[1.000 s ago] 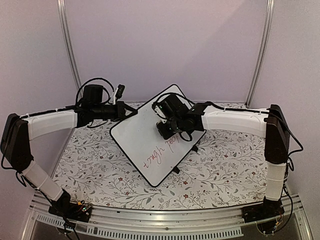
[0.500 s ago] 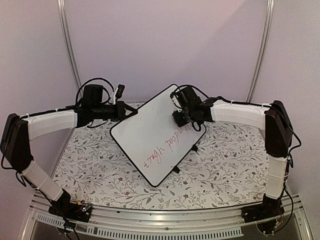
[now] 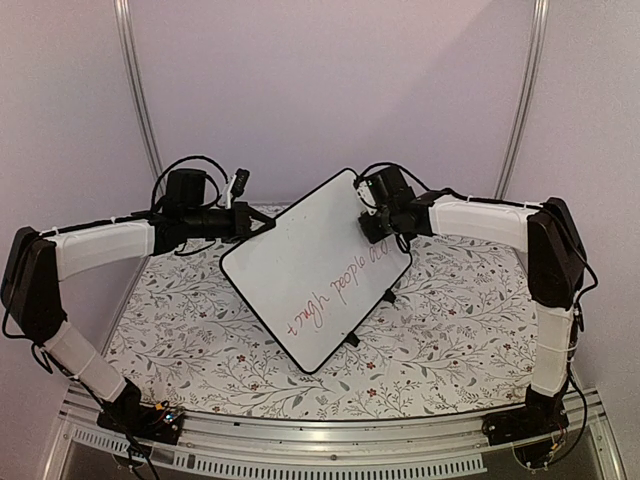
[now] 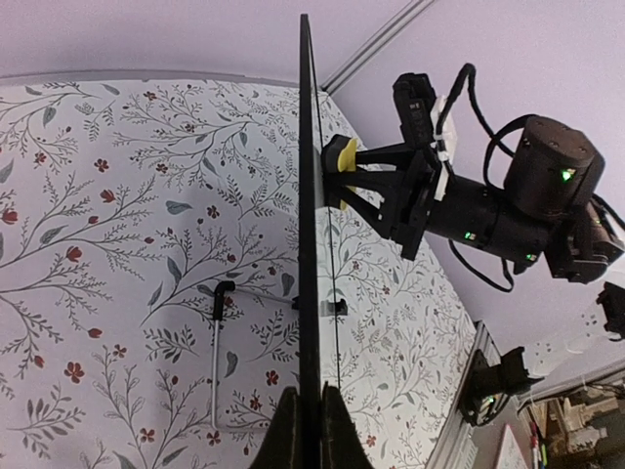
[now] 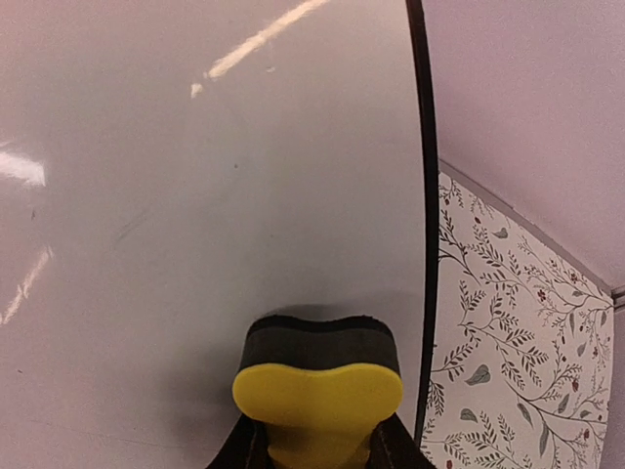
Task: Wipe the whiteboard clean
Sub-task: Erase the whiteboard at the center of the board.
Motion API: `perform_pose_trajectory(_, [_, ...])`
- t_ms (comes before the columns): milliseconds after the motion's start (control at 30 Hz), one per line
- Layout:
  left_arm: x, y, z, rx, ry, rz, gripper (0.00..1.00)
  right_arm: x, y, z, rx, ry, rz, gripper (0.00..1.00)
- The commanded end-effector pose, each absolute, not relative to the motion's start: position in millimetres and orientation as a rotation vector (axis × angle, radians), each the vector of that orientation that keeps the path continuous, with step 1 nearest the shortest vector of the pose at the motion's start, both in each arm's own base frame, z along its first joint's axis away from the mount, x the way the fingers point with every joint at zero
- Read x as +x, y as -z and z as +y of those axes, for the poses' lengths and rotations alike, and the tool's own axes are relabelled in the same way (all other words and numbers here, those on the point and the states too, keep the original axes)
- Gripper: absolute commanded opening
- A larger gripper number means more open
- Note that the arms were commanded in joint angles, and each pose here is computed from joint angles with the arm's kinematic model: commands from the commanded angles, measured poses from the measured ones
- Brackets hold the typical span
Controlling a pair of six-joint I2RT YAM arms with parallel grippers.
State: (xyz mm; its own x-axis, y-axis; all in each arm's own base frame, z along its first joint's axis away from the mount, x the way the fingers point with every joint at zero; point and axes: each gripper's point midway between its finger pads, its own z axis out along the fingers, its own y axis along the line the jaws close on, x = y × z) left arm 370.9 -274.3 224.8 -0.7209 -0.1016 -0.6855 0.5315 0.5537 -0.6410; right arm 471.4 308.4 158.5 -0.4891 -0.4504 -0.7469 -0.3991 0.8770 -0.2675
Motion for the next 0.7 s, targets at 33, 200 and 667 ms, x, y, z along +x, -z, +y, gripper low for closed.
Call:
perform_pose_trajectory(33, [364.1, -248.6, -284.8, 0.466, 1.218, 1.987, 0.0, 450.4, -162.6, 342.9, -0.703, -0.105, 2.102, 0.0])
perform_pose_trajectory(200, [364.2, -248.5, -285.1, 0.467, 1.222, 1.986, 0.0, 418.1, -171.4, 372.5, -0.782, -0.157, 2.058, 0.0])
perform_pose_trajectory(667, [363.9, -250.0, -284.3, 0.465, 1.22, 1.983, 0.0, 343.0, -174.9, 447.5, -0.922, -0.235, 1.99, 0.0])
